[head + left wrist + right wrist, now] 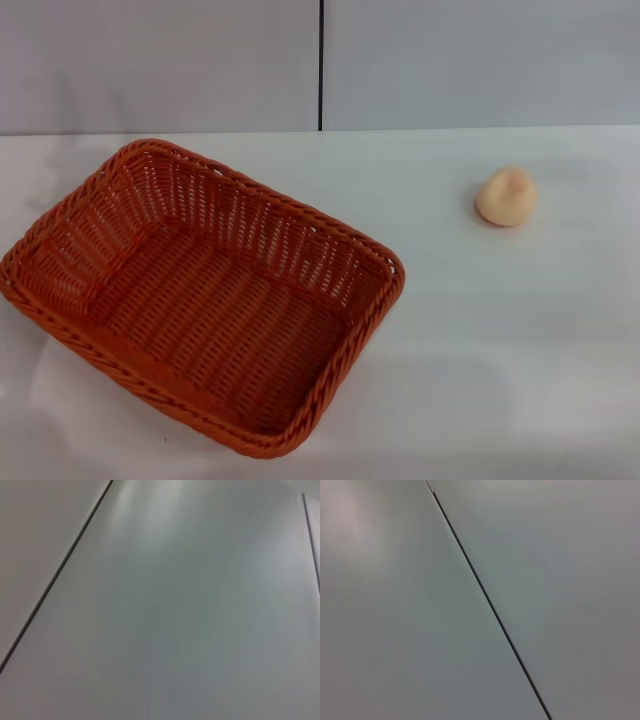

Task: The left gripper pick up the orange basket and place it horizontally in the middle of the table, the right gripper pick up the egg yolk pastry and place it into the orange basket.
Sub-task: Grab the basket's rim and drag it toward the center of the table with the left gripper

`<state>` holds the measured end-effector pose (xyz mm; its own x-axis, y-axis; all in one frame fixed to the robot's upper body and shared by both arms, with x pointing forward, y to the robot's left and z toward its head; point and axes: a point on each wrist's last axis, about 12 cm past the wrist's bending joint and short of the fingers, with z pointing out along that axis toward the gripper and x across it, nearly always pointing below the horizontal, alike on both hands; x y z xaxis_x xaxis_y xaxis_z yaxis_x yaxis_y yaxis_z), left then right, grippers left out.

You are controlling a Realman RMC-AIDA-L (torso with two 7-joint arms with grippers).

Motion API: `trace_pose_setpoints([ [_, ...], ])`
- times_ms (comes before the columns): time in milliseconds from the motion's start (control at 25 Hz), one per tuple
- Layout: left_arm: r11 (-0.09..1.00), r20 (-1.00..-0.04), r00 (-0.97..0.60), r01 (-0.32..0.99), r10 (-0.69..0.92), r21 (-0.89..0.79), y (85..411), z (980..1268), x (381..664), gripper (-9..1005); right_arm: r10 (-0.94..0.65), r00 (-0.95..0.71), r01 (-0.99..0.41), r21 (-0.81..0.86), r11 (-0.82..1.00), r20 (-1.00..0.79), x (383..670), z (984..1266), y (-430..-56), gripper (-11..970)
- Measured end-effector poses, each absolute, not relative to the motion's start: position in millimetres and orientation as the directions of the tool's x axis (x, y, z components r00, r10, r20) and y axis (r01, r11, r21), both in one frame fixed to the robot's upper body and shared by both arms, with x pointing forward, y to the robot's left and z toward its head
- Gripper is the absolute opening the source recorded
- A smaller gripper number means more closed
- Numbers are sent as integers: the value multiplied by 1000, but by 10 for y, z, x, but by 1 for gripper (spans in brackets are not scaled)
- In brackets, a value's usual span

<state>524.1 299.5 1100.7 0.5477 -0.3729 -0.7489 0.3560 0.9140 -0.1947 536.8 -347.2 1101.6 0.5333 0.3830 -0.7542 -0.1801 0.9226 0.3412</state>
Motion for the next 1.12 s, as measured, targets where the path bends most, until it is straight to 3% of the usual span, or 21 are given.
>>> trace_pose_setpoints([
  [680, 934, -761, 555, 299, -336, -195, 3212, 11021, 5243, 629, 387, 537, -179, 347, 921, -750, 5229, 10946, -3473, 585],
  [1120, 904, -757, 510, 338, -408, -260, 3355, 11084, 5326, 630, 375, 521, -153, 348, 925, -767, 5120, 10871, -3540, 585],
])
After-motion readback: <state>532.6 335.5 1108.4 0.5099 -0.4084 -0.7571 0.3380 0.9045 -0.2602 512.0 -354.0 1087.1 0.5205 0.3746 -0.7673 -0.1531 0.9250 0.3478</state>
